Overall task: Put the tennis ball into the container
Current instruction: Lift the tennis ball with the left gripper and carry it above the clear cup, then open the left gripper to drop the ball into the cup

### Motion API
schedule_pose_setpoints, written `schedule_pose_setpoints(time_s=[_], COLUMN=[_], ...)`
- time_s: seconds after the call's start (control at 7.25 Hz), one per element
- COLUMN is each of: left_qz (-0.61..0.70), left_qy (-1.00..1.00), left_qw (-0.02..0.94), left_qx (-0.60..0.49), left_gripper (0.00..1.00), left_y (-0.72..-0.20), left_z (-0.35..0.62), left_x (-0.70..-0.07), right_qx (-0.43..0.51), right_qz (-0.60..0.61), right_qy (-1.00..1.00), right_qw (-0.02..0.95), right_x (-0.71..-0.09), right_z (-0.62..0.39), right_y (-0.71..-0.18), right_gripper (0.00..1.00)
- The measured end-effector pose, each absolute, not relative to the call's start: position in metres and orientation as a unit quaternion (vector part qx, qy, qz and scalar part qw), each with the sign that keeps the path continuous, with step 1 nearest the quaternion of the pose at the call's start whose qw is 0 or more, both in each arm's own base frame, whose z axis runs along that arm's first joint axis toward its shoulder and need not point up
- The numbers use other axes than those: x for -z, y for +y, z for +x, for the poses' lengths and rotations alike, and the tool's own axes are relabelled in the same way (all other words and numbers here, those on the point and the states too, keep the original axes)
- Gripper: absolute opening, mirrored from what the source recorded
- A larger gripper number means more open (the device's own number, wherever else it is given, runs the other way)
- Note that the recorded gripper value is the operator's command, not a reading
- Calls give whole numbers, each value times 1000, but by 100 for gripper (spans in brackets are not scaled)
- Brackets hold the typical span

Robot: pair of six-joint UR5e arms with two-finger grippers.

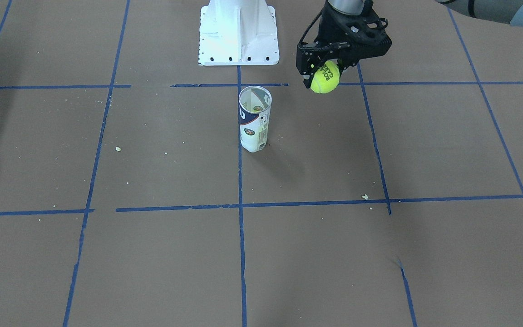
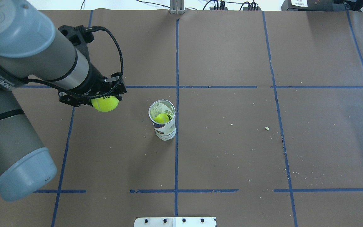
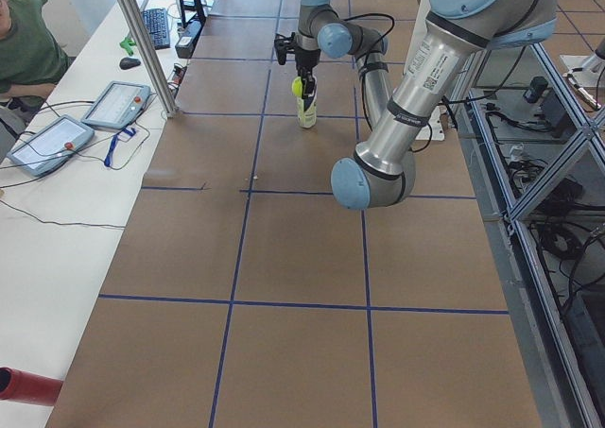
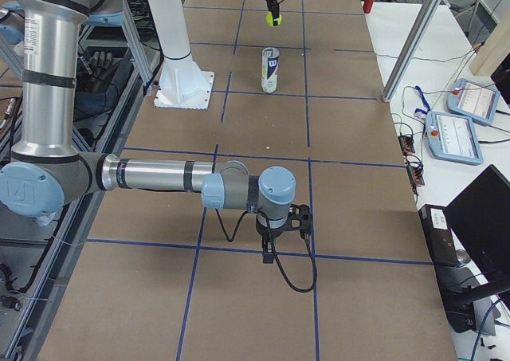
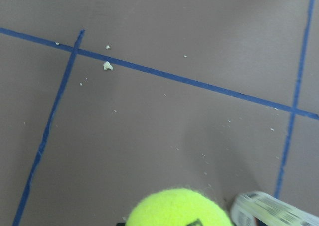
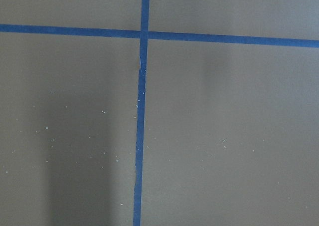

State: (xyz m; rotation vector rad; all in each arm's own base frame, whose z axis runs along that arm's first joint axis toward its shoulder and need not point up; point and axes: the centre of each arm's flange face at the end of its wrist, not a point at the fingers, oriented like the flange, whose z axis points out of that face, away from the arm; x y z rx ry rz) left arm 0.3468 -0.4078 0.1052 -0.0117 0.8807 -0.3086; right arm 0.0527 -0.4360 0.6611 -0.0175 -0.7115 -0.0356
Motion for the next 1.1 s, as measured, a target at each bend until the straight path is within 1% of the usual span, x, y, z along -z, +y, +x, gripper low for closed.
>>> schedule_pose_setpoints(time_s=[0.28, 0.41, 0.97, 1.1], left_qz=[-35, -45, -63, -65], left_qy=[416, 410, 406, 406], left_qw=[893, 895, 896, 896], left_qx=[169, 173, 170, 170], left_gripper=[0, 0, 0, 34], left_y=[-428, -437, -436, -435], left_z=[382, 403, 459, 464], left_x=[-56, -45, -50, -52], right_qx=[17, 18, 17, 17], right_qz=[-9, -8, -9, -9], right_qy=[-348, -348, -348, -348], right_qw=[937, 937, 937, 937], right_x=[-661, -661, -661, -661], right_z=[53, 53, 53, 53], right_y=[-436, -436, -436, -436], right_gripper=[100, 100, 100, 100])
